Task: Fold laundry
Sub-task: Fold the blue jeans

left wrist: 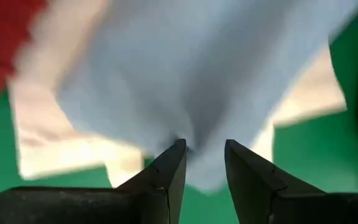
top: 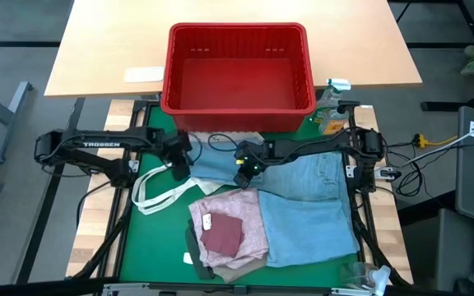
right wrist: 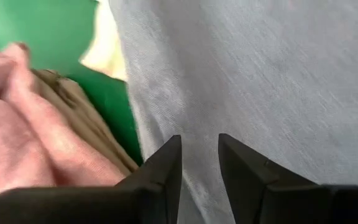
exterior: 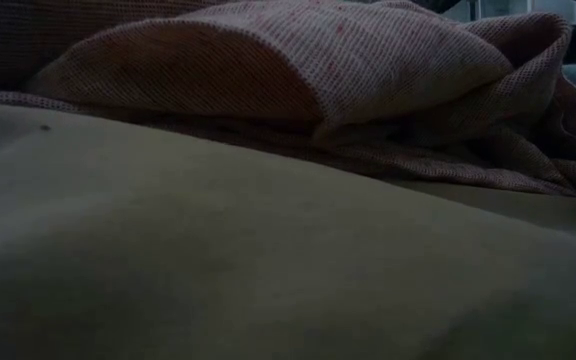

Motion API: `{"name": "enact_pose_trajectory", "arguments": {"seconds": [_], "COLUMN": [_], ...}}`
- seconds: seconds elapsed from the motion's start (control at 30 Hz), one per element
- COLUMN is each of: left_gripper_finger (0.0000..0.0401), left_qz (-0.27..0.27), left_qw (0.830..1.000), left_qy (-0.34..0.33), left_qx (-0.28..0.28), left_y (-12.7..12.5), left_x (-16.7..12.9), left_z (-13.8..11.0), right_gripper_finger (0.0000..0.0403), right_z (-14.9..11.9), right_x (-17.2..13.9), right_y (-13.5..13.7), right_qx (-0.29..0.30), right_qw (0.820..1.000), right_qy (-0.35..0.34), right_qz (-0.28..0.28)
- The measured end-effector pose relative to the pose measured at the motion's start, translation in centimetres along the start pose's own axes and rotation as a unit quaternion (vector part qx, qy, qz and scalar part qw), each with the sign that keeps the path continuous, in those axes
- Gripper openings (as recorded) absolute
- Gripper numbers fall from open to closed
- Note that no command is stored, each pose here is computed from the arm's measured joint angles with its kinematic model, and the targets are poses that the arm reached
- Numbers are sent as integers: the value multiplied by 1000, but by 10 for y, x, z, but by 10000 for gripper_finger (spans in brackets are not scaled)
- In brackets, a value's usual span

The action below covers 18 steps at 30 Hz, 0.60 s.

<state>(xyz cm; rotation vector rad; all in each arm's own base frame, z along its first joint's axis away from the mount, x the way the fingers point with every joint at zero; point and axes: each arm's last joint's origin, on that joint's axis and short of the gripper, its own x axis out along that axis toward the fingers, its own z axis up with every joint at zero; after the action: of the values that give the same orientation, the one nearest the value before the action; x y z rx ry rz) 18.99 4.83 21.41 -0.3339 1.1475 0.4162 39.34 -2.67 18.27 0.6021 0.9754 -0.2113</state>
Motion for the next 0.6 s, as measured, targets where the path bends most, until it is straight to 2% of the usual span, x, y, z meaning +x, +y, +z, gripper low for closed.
{"name": "enact_pose_trajectory", "arguments": {"seconds": [0.1, 0.23, 0.47, 0.6], "left_gripper_finger": [105, 105, 105, 105], "left_qz": [-1, -1, 67, 64], "left_qw": [999, 998, 997, 997], "left_qy": [38, 54, 25, 2], "left_qx": [10, 26, 43, 47], "left_y": [-10, -23, -36, -41], "left_x": [-2, 1, 12, 21], "left_z": [-12, -23, -42, -50], "right_gripper_finger": [106, 106, 106, 106], "right_z": [4, 11, 23, 29], "right_x": [-5, -6, -9, -7], "right_y": [3, 8, 14, 16], "right_qx": [-10, -23, -61, -92], "right_qw": [1000, 998, 988, 980], "right_qy": [-18, -55, -129, -169], "right_qz": [12, 34, 51, 45]}}
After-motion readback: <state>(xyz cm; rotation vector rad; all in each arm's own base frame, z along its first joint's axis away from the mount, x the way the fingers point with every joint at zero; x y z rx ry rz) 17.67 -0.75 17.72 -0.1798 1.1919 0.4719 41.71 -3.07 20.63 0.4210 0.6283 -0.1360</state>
